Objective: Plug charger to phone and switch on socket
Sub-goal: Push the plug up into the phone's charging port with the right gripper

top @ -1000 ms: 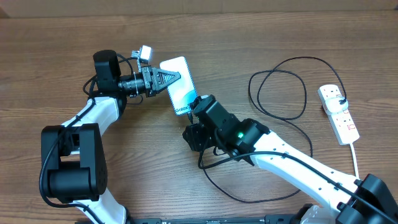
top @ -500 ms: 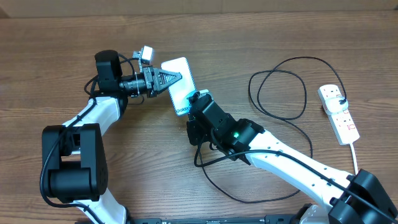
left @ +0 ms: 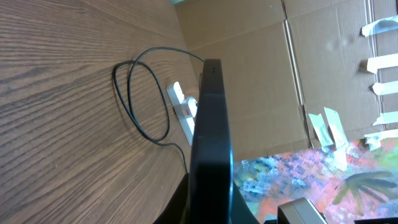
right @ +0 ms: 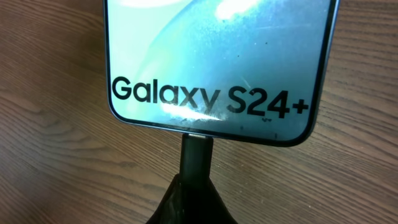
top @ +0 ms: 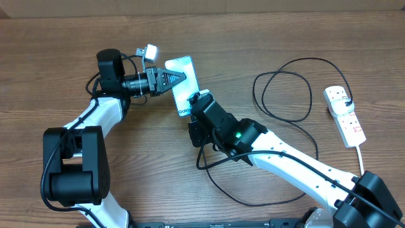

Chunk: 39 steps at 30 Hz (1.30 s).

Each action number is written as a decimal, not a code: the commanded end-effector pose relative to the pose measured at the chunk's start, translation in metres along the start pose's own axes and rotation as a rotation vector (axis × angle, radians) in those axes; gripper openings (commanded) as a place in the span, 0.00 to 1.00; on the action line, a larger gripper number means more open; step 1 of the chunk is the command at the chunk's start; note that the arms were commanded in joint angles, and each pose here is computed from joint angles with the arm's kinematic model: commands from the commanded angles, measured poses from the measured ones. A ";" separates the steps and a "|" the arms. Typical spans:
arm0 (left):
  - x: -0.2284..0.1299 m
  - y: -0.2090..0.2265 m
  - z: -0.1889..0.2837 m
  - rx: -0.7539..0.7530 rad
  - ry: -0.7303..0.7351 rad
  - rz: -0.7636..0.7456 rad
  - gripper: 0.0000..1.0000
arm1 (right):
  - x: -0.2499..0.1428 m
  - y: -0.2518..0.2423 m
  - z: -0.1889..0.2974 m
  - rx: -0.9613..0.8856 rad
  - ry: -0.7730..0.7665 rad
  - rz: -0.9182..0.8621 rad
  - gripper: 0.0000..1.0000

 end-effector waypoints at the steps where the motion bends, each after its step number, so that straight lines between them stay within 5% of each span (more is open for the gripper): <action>1: -0.021 -0.005 -0.013 -0.076 0.148 -0.026 0.04 | 0.058 0.003 0.027 -0.035 -0.232 -0.005 0.04; 16: -0.024 -0.008 -0.013 -0.103 0.183 -0.032 0.04 | 0.076 0.007 0.036 -0.018 -0.291 -0.022 0.07; 30: -0.016 -0.002 -0.014 -0.041 0.101 -0.012 0.04 | 0.028 0.003 0.041 -0.012 -0.018 -0.113 0.58; 35: -0.015 -0.001 -0.014 -0.037 0.094 -0.042 0.04 | 0.022 0.002 0.063 -0.009 -0.009 -0.113 0.98; 39: -0.013 0.000 -0.015 -0.023 0.074 -0.055 0.04 | 0.016 0.000 0.065 -0.020 0.023 -0.114 1.00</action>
Point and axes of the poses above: each gripper's point midway between its finger pads, its own z axis back along the fingers, its own y axis along the line the jaws close on, x = y × z, the point moved 7 cm from there along z, back along the fingers, and after that the axes turned 14 degrees about z, right-handed, at the moved point
